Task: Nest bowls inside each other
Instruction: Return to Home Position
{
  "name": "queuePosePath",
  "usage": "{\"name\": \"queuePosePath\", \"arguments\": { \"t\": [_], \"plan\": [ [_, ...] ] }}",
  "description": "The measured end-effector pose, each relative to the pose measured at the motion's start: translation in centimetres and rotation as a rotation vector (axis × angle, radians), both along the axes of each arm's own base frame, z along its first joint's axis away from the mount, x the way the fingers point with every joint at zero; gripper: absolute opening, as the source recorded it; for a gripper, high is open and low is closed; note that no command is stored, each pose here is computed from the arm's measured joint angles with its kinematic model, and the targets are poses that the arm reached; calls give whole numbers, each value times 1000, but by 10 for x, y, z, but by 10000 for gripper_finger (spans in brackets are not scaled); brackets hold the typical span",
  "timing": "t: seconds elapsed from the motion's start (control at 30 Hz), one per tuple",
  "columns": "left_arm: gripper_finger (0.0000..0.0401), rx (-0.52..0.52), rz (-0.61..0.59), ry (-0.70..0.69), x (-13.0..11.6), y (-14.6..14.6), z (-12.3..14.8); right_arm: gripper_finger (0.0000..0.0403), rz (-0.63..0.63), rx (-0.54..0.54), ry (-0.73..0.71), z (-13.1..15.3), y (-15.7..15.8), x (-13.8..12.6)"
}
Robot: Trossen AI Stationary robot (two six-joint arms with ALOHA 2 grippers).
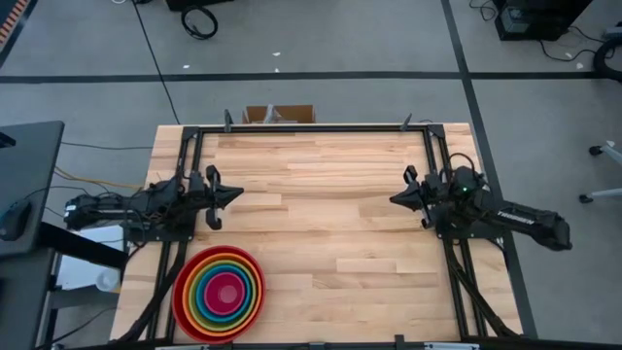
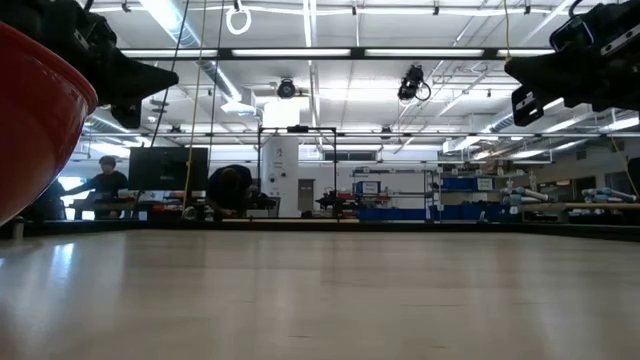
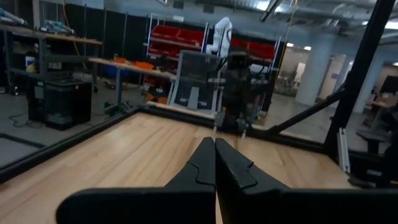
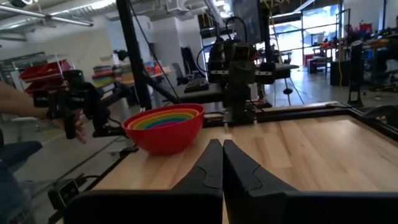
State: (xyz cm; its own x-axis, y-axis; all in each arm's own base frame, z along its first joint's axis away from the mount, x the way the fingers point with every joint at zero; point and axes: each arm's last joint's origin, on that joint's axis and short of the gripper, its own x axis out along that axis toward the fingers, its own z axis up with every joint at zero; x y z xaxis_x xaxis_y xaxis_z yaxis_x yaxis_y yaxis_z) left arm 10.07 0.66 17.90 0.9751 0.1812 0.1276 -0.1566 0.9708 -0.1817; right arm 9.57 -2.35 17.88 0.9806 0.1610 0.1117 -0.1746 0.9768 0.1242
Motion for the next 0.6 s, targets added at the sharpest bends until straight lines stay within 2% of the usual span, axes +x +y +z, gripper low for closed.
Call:
{"name": "queuePosePath", "arguments": {
  "t": [0.33, 0.5, 0.6],
  "plan": [
    [0, -1, -13, -7, 6, -1, 2, 2, 32, 18, 6, -1, 19, 6],
    [0, -18, -63, 42, 10, -8, -3, 2, 10, 26, 28, -3, 28, 9],
    [0, -5, -25, 45, 12, -9, -3, 2, -34, 6, 34, -4, 29, 10]
  ]
}}
